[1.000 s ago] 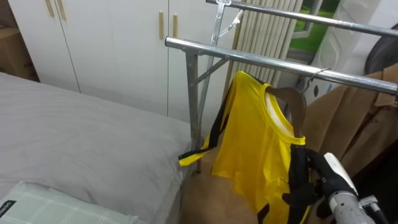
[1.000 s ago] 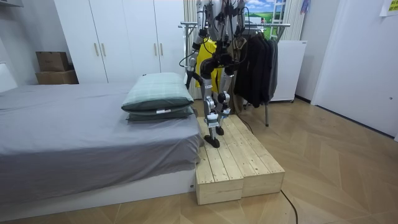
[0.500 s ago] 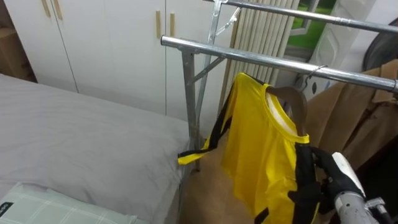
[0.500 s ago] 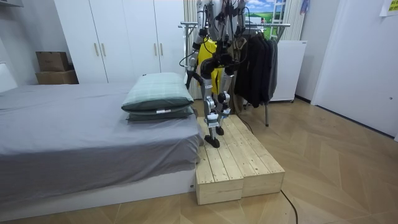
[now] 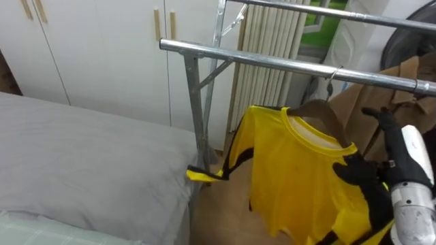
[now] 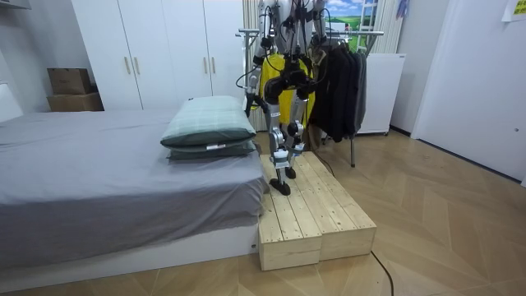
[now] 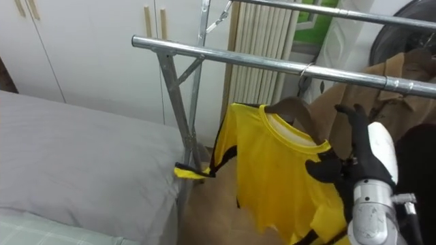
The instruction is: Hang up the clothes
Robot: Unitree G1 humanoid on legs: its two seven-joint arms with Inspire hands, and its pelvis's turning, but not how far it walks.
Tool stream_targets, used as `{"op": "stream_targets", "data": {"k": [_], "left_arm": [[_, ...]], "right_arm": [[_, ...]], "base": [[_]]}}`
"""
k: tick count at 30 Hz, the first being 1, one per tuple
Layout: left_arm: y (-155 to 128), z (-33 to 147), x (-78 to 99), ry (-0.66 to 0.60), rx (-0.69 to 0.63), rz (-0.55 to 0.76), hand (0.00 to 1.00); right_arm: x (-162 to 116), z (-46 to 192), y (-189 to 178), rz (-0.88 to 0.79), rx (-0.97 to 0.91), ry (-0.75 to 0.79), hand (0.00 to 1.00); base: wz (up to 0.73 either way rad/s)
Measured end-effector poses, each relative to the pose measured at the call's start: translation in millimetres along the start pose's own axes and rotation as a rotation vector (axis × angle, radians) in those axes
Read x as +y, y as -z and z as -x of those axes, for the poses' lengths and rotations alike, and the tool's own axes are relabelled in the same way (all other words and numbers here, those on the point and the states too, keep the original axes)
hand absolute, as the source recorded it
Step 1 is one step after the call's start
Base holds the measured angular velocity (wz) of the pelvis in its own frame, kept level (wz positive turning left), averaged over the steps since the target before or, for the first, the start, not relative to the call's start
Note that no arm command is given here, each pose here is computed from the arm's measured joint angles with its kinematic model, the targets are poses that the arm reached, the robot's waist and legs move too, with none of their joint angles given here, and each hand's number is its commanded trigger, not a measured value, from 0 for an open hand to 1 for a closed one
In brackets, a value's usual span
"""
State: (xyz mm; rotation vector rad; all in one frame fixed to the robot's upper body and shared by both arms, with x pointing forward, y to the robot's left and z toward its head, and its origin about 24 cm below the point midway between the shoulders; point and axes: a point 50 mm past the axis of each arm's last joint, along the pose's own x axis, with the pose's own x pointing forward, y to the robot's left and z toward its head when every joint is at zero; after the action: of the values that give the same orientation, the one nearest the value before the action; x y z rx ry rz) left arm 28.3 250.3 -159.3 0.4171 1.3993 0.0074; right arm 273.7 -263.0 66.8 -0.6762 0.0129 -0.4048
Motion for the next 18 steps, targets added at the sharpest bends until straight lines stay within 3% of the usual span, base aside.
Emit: {"op": "stream_targets", "data": {"k": [14,18], "left_arm": [[8,1.1,-3.5,0.011,0.018,0.053,0.0],[8,1.2,-4.1,0.013,0.018,0.055,0.0]], "right_arm": [[-13,5,12,-0.018,0.046,0.121,0.0],[-10,20,24,-0.026,0.087,0.105,0.0]], "base": [[-0.07],[0.0]]}}
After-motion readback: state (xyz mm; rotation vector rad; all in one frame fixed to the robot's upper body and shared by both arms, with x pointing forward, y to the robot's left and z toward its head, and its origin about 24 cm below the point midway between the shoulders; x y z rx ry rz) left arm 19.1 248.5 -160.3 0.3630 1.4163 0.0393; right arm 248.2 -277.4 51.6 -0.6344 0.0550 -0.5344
